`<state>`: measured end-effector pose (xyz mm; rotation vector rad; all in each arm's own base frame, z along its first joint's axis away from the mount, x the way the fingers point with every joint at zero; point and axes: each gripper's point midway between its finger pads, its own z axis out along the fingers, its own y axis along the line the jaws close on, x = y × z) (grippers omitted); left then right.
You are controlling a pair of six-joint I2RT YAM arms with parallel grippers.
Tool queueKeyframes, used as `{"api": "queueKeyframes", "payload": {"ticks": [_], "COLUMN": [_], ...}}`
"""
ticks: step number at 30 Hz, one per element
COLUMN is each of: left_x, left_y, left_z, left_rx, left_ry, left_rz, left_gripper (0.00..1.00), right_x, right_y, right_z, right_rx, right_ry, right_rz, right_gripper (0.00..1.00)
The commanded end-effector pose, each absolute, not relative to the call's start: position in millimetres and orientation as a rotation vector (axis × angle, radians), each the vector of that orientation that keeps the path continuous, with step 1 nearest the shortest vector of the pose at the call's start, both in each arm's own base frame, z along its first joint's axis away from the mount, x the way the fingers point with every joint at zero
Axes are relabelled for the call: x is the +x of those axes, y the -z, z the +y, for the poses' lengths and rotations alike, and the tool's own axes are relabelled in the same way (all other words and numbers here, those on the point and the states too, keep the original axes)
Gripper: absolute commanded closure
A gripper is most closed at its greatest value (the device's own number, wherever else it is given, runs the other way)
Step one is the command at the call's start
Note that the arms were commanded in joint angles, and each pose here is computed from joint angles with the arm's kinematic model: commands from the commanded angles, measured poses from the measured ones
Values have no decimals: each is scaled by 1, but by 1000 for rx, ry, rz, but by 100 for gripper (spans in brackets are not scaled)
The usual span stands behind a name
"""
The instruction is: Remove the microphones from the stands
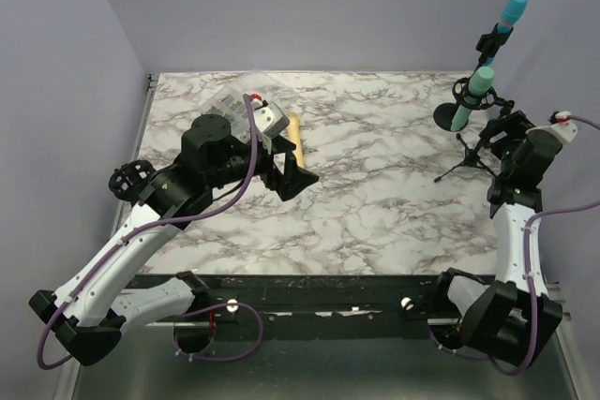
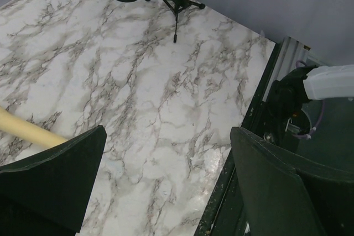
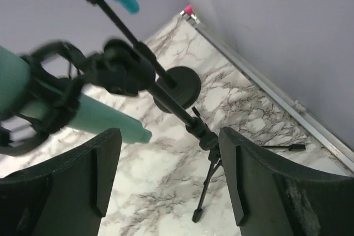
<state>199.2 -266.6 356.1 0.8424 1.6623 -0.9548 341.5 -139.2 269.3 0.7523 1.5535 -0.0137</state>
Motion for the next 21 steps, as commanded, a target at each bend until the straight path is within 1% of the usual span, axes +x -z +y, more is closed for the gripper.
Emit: {"api": "queueKeyframes", "payload": {"ticks": [1,3,6,9,17,21], "left_x": [185,187,190,191,196,197], "left_y": [-370,-371,-371,-369,-365,-362], "left_z": [-268,-265,-263,-264,-264,-265], "left_rx": [875,862,847,847,840,845], "left_ry": [987,968,950,947,925,923], "left_rz": [1590,1589,1593,1600,1609,1617], "left_gripper": [1,1,1,1,1,1], "right_x": [358,361,369,372,394,405], "right_y": [-256,-260,-250,-246,-230,-222], "right_z": [-126,-127,-135,-144,-153,-152], "right_rx": [489,433,418,453,415,373], "right_ry": [0,25,64,93,113,100], "right_rz": [1512,1444,1455,1429,1435,1432], "right_gripper": [23,25,30,30,30,32]}}
